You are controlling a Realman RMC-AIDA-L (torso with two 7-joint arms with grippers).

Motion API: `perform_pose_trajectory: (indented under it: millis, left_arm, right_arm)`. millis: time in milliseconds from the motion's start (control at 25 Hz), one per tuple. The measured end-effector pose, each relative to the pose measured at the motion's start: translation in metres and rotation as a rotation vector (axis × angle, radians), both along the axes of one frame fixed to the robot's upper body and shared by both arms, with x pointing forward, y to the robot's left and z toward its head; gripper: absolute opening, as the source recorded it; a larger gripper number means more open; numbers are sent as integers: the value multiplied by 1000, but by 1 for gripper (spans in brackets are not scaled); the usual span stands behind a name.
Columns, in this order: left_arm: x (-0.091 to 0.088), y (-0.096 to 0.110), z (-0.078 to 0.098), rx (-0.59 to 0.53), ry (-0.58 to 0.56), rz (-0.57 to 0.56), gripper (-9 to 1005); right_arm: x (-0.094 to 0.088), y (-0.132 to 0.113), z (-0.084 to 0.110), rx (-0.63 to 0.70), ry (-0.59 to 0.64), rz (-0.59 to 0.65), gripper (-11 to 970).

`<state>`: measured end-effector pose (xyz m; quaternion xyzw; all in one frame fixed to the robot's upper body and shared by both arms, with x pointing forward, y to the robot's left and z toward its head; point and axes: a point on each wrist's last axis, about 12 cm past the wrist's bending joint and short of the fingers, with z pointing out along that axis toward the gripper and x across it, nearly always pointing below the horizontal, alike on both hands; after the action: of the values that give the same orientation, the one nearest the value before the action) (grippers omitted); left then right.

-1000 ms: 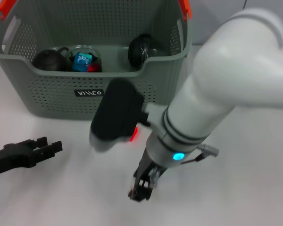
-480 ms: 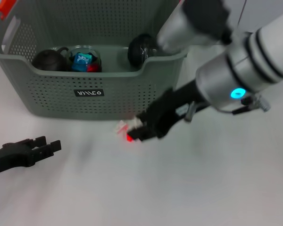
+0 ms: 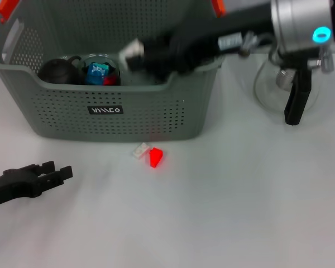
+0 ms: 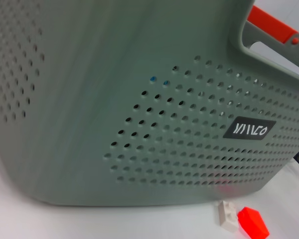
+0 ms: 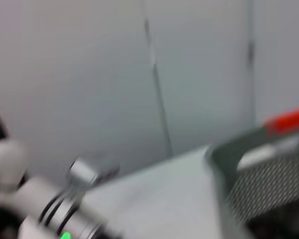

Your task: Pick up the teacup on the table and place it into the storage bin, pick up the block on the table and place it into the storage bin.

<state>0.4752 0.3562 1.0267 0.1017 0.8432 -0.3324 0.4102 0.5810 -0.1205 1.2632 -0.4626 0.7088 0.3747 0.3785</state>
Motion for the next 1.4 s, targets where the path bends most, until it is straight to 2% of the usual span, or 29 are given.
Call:
perform_pose_trajectory:
  millis: [200, 400, 640, 800, 1080, 1280, 1400]
  left_arm:
    - [1, -1, 1, 0, -2, -4, 636]
    - [2, -2, 1, -1, 0, -6, 636]
    - [2, -3, 0, -3, 1, -8, 636]
    - [2, -3, 0, -5, 2, -8, 636]
    - [4, -4, 1, -10, 1, -11, 636]
    - [5, -5, 2, -10, 0, -11, 636]
    - [5, -5, 2, -11, 0, -12, 636]
  right_arm:
    - [22, -1, 18, 37, -113, -117, 441]
    - [47, 19, 32, -32, -208, -209, 442]
    - [86, 53, 27, -193, -223, -310, 443]
    - [103, 78, 20, -284, -247, -331, 444]
    - [116, 109, 3, -335, -323, -353, 445]
    - [115, 127, -13, -374, -417, -329, 446]
    - [112, 133, -17, -374, -431, -315, 446]
